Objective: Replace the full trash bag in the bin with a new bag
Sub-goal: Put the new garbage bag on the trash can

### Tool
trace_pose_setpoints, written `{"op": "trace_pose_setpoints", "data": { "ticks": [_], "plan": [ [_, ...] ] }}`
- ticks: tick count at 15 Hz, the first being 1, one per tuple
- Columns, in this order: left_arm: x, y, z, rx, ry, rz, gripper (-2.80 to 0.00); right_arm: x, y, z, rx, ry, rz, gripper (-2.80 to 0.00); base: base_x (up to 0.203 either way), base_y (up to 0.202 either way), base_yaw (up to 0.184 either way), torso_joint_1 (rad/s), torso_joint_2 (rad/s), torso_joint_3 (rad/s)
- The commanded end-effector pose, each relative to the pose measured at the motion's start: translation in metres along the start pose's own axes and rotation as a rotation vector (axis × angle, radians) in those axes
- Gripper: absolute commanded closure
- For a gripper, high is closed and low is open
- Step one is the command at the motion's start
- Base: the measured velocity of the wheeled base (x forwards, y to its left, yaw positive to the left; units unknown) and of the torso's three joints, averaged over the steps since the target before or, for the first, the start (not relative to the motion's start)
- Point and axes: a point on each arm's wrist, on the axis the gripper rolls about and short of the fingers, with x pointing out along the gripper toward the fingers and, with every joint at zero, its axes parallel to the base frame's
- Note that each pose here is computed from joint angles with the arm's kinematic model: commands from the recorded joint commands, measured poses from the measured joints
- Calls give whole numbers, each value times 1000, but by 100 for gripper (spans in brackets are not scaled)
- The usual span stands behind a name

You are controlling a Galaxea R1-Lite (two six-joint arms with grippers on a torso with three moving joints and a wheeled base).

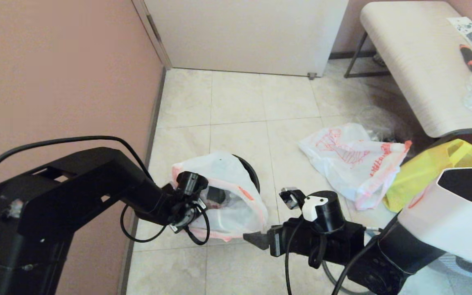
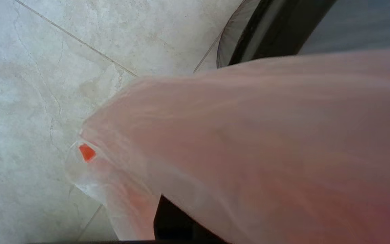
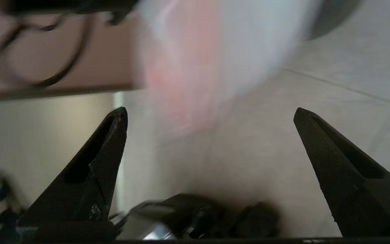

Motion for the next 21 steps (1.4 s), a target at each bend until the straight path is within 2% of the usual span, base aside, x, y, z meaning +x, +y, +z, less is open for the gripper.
{"op": "trace_pose_setpoints", "data": {
  "ticks": [1,7,8,10,11,12,14,17,19,21],
  "plan": [
    [2,1,-1,-4,-3,8,0,-7,3,5,-6,-24,47,-280,0,0,0,0,0,0],
    [1,-1,-4,9,1,5,0,-32,21,29,-31,-92,84,-280,0,0,0,0,0,0],
    [1,-1,-4,11,3,4,0,-39,25,32,-28,-77,77,-280,0,0,0,0,0,0],
    [-1,-3,-7,17,5,-1,0,-47,30,32,-16,-28,13,-280,0,0,0,0,0,0],
    [-1,-3,-7,18,6,0,0,-47,36,35,-22,-48,-32,-280,0,0,0,0,0,0],
    [-3,-3,-8,21,9,-5,0,-45,43,40,-31,-65,-39,0,0,0,0,0,0,0],
    [-5,-5,-10,27,11,-11,0,-38,55,53,-35,-41,-58,0,0,0,0,0,0,0],
    [-5,-5,-11,29,15,-13,0,-9,71,66,-47,29,-140,0,0,0,0,0,0,0],
    [-6,-5,-10,28,15,-15,0,12,71,65,-49,99,-194,0,0,0,0,0,0,0],
    [-7,-5,-10,28,17,-18,0,25,61,54,-43,190,-283,0,0,0,0,0,0,0]
  ]
}}
